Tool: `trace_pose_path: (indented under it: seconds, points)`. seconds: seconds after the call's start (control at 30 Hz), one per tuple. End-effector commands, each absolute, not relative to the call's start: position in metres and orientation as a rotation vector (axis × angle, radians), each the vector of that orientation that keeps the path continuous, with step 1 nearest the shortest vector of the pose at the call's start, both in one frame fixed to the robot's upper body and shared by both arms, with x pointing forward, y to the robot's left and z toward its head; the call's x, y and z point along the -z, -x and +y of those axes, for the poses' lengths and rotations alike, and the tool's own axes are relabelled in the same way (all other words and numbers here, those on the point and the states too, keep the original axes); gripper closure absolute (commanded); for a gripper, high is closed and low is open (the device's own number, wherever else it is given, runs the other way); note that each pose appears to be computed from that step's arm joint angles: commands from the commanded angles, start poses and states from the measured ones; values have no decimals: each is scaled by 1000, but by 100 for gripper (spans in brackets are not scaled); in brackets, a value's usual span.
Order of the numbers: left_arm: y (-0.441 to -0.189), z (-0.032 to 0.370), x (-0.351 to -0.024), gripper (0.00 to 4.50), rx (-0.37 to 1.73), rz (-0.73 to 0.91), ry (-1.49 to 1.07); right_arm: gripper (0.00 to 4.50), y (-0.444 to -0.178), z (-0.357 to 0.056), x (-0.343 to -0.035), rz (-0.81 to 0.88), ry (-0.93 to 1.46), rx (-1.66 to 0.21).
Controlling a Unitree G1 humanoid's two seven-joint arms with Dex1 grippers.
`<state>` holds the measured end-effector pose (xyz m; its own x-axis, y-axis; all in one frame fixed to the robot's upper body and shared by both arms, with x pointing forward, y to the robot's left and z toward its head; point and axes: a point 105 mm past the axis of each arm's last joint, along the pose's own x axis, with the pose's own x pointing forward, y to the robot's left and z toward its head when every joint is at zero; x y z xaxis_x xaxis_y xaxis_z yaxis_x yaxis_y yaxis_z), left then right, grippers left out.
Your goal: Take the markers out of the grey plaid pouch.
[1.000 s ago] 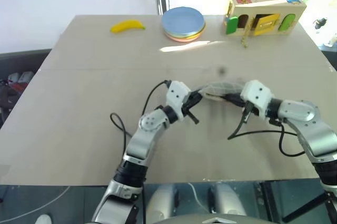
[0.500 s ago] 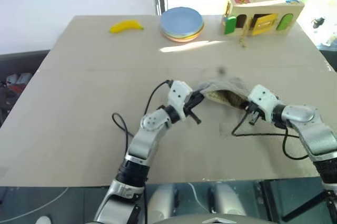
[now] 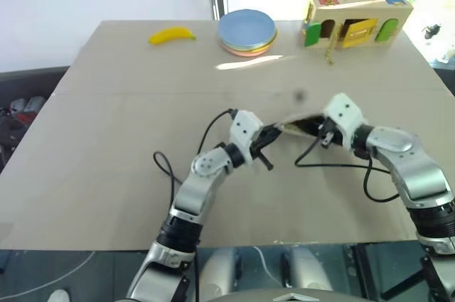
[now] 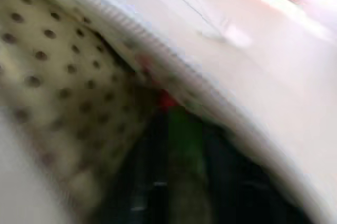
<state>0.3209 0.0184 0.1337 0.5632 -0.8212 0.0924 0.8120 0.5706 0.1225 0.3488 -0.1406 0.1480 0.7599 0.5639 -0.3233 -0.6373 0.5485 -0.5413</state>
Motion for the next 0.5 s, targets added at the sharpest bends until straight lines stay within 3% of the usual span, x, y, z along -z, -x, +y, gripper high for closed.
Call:
trace_pose_path:
  seconds: [0.03, 0.1, 0.2, 0.5]
  points:
    - [-317, 16, -148, 450, 1013, -190, -55, 178, -362, -147, -164, -76, 1092, -694]
    - [-316, 16, -148, 450, 1025, -183, -48, 74, -359, -147, -153, -77, 1254, -790]
    - [-315, 16, -150, 450, 1048, -174, -16, 74, -351, -156, -138, -20, 1397, -914]
    - [-291, 4, -165, 450, 1219, -62, 262, 74, -313, -172, -152, 234, 1425, -1170]
